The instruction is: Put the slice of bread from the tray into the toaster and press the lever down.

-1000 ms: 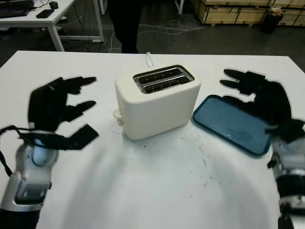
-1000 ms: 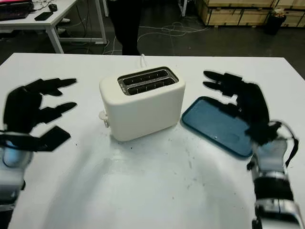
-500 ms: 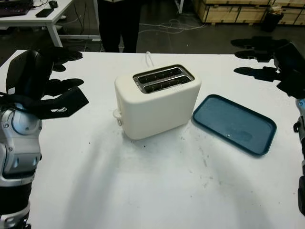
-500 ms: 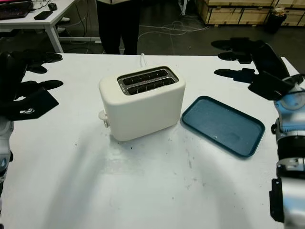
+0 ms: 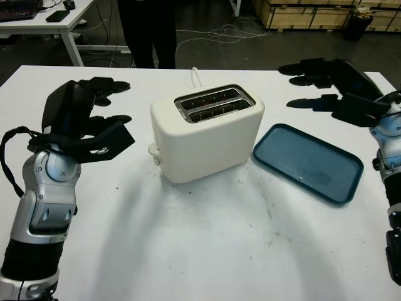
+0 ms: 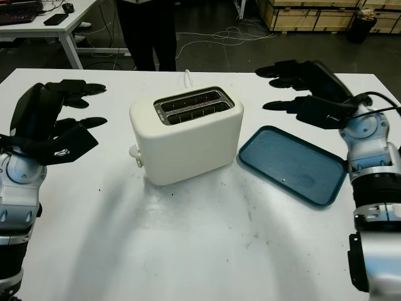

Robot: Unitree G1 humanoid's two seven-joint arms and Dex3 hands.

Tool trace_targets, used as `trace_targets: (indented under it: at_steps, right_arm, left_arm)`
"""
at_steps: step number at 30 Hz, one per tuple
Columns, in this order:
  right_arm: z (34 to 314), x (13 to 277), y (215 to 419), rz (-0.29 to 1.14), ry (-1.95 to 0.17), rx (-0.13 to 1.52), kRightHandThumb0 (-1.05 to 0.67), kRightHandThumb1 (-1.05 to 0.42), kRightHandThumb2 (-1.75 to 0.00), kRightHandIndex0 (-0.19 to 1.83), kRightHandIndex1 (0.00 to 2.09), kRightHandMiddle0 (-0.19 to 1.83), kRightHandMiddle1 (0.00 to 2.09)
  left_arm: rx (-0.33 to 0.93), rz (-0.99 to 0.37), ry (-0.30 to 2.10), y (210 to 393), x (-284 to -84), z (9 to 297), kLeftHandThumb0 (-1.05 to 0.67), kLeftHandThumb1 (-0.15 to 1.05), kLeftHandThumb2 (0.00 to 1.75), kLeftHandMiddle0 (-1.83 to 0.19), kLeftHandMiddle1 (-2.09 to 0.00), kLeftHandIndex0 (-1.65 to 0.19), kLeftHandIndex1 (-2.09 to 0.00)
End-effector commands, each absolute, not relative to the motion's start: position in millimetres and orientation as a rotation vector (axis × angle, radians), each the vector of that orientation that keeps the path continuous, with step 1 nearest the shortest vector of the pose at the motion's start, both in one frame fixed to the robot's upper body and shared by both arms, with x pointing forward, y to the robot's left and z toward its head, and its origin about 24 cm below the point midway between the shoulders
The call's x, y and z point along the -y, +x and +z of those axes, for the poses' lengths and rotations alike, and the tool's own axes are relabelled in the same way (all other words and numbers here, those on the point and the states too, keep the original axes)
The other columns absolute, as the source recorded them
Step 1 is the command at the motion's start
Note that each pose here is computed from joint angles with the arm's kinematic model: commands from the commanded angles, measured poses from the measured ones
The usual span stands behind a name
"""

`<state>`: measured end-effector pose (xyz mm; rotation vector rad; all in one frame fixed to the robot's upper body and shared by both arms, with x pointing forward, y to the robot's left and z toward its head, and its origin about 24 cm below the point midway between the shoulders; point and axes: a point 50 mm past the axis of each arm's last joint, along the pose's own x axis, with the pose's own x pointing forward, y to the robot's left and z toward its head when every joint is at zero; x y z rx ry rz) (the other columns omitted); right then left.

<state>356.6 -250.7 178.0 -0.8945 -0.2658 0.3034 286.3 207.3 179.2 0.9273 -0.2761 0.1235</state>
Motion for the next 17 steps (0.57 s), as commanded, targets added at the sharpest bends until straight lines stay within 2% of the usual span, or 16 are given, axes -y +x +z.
trace_targets:
  at_steps: [1,9,17]
  right_arm:
    - [171.2,246.7,355.0,0.310,-0.886,0.262,-0.48,-0.82,-0.01,0.68,0.01,0.59,0.01]
    - [157.4,241.7,350.8,0.332,-0.814,0.247,-0.52,-0.83,0.00,0.68,0.01,0.58,0.01]
    - [156.8,240.7,347.6,0.333,-0.812,0.242,-0.58,-0.83,0.00,0.68,0.01,0.60,0.01]
  left_arm:
    - [0.273,0.131,0.930,284.1,-205.5,178.1,-0.55,0.76,0.00,-0.63,-0.76,-0.85,0.00]
    - [0.271,0.140,0.927,285.5,-205.0,177.8,-0.55,0.77,0.00,-0.63,-0.79,-0.86,-0.01]
    - [0.273,0.139,0.927,286.0,-205.3,182.6,-0.56,0.78,0.00,-0.62,-0.79,-0.85,0.00]
